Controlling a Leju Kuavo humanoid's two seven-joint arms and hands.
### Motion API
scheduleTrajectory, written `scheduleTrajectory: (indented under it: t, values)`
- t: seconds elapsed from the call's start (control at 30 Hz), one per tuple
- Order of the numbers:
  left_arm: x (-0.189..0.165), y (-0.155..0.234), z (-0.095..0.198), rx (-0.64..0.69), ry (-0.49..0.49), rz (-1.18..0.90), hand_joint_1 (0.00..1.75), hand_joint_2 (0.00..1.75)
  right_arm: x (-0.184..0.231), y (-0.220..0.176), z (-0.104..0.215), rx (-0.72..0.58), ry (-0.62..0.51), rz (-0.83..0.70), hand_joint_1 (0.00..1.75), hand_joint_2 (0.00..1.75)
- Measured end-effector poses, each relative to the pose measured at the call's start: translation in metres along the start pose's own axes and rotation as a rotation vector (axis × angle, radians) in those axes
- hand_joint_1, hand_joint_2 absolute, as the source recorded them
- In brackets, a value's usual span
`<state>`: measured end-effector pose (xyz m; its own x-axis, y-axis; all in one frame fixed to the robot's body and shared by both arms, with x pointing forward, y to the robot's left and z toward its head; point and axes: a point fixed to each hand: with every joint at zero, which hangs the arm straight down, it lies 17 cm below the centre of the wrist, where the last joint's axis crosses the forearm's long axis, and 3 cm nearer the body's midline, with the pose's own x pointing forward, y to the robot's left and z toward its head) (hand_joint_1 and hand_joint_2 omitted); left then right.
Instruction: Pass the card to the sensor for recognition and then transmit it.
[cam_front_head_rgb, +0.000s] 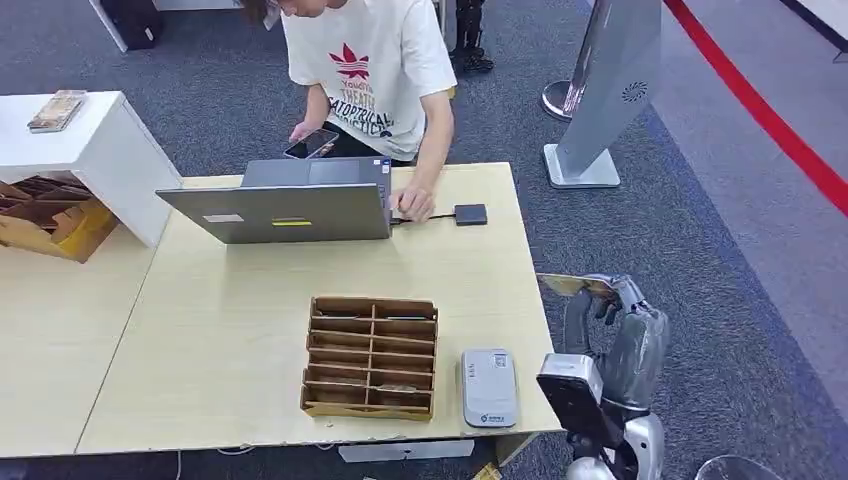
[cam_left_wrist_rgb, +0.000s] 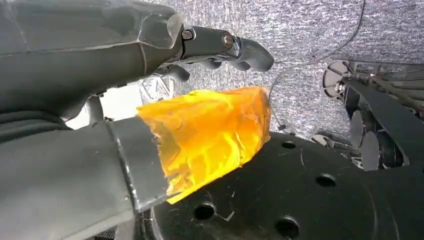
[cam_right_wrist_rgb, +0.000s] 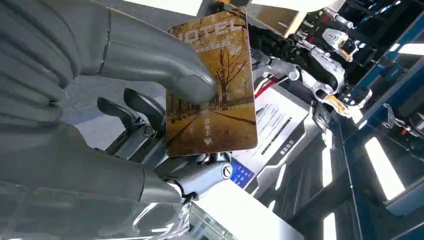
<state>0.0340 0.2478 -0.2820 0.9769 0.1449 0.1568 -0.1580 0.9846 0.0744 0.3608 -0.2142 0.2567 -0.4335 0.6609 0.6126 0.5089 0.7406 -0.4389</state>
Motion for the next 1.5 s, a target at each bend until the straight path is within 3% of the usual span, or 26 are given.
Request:
scheduleTrajectory:
  t: [0.13, 0.3, 0.47, 0.67, 1.0, 1.3, 1.5]
  values:
    - [0.0, 0.0, 0.0, -0.001, -0.002, -0.01, 0.0, 0.0, 0.007, 0.001, -0.005, -0.009, -0.022, -0.028, 1.75, 1.75]
    - [0.007, 0.0, -0.001, -0.012, -0.01, -0.031, 0.0, 0.0, 0.053, 0.015, -0.038, -0.013, -0.142, -0.137, 1.75, 1.75]
    - [0.02, 0.011, -0.004, 0.004, -0.022, -0.106, 0.0, 0.0, 0.111, 0.063, -0.081, 0.076, -0.256, -0.209, 1.75, 1.75]
    - [0.036, 0.017, -0.006, 0.002, -0.043, -0.209, 0.0, 0.0, 0.147, 0.119, -0.131, 0.181, -0.306, -0.155, 1.75, 1.75]
    - [0.061, 0.016, -0.007, -0.014, -0.065, -0.321, 0.0, 0.0, 0.136, 0.189, -0.171, 0.337, -0.261, 0.031, 1.75, 1.75]
    - [0.073, 0.009, -0.006, -0.027, -0.073, -0.365, 0.0, 0.0, 0.102, 0.213, -0.188, 0.393, -0.204, 0.229, 1.75, 1.75]
    - [0.076, 0.009, -0.006, -0.028, -0.078, -0.376, 0.0, 0.0, 0.088, 0.22, -0.189, 0.419, -0.183, 0.275, 1.75, 1.75]
